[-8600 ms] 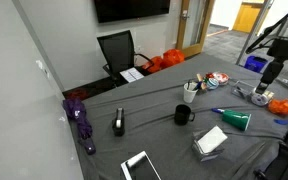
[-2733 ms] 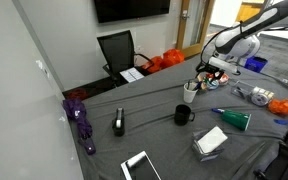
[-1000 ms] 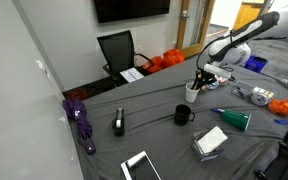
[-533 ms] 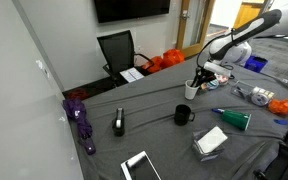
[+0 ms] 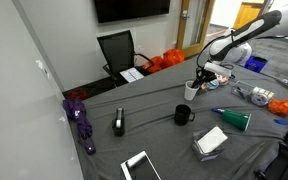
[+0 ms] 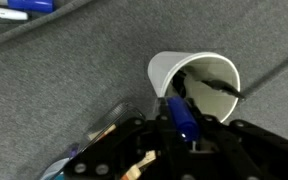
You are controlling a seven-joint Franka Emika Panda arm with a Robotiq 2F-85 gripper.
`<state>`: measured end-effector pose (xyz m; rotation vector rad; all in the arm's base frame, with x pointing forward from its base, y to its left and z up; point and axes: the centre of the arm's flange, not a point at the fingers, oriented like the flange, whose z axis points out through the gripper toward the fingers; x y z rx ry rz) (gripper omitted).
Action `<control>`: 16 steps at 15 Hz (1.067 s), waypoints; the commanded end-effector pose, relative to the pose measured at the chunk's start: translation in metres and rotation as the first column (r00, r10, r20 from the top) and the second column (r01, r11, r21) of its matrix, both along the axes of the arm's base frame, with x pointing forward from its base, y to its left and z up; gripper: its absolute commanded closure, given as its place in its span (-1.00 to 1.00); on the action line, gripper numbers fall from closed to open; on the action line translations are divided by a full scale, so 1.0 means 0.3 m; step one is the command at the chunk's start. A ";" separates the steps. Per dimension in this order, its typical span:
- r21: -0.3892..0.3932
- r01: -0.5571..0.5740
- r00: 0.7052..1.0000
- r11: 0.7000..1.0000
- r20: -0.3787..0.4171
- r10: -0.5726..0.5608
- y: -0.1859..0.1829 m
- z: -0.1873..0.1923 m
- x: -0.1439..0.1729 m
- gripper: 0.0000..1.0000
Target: Remove the blue marker from the white cup.
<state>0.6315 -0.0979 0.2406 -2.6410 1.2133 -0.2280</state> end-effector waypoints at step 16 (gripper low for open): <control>0.041 -0.029 0.992 0.999 0.122 0.024 -0.010 0.379 -0.075 0.90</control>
